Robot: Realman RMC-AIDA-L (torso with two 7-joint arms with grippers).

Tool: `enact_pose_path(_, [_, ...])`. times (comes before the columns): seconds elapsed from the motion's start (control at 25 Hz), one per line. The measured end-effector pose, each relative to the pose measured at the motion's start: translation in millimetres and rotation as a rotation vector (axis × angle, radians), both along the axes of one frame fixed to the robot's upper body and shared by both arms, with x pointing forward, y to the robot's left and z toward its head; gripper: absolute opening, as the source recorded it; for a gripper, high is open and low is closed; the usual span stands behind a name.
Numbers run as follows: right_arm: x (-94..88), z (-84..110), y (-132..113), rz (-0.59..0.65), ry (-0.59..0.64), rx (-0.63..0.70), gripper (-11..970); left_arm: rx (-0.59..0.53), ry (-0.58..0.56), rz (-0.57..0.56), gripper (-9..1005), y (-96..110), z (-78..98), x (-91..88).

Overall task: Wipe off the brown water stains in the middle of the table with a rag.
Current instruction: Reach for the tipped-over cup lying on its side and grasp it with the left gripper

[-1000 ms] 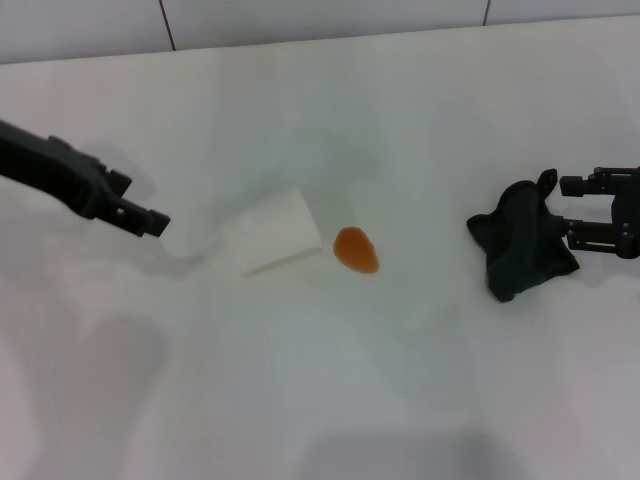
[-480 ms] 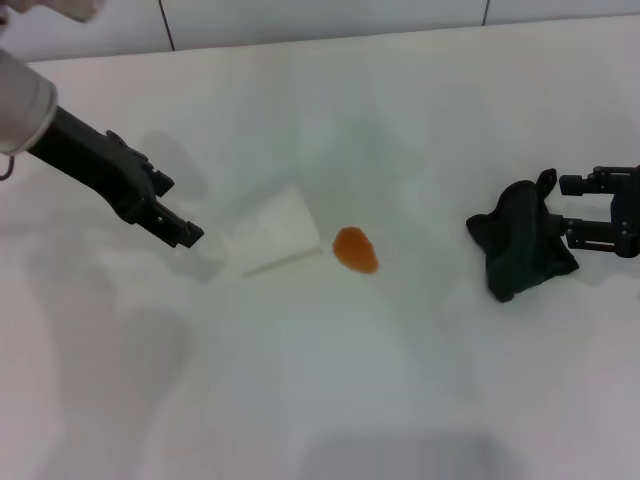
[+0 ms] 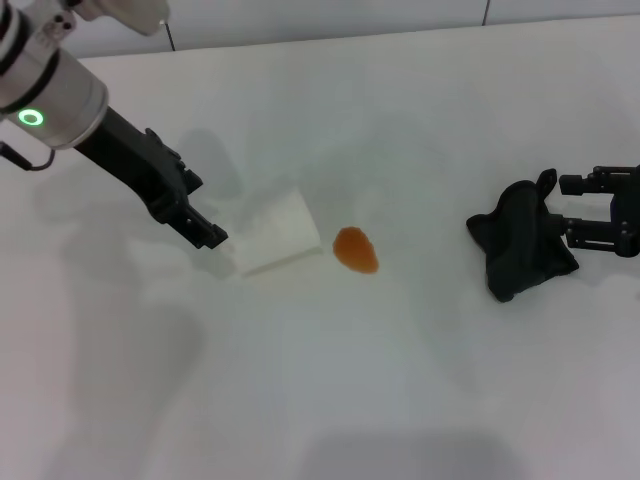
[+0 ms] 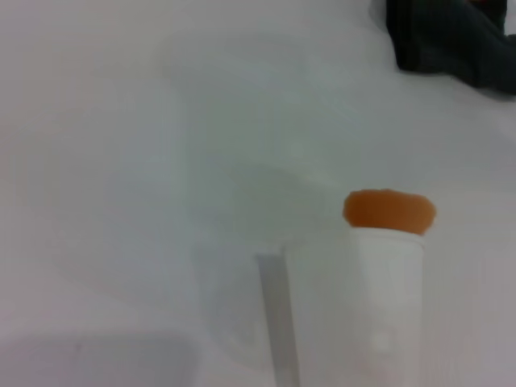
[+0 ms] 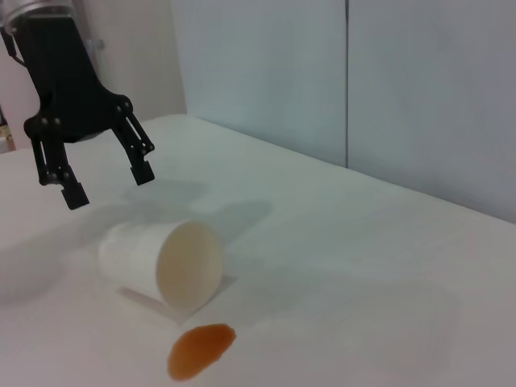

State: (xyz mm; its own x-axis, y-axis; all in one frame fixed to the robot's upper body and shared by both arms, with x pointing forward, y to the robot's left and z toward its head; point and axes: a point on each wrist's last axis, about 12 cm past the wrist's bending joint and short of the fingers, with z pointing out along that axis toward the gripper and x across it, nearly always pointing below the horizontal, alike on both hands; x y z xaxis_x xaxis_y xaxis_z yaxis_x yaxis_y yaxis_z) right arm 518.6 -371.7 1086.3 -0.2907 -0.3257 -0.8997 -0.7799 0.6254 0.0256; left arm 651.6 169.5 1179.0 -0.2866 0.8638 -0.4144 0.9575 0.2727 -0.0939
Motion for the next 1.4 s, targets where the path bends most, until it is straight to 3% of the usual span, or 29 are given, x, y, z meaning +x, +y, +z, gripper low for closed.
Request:
enact_pose_path(0.56, [3.5, 2.6, -0.1, -0.001, -0.01, -0.007, 607, -0.013, -0.028, -0.046, 824, -26.1, -13.2, 1.4])
enact_pose_path(1.4, [4.4, 3.5, -0.7, -0.003, -0.012, -0.01, 607, -0.021, -0.045, -0.042, 808, -36.0, -28.8, 0.0])
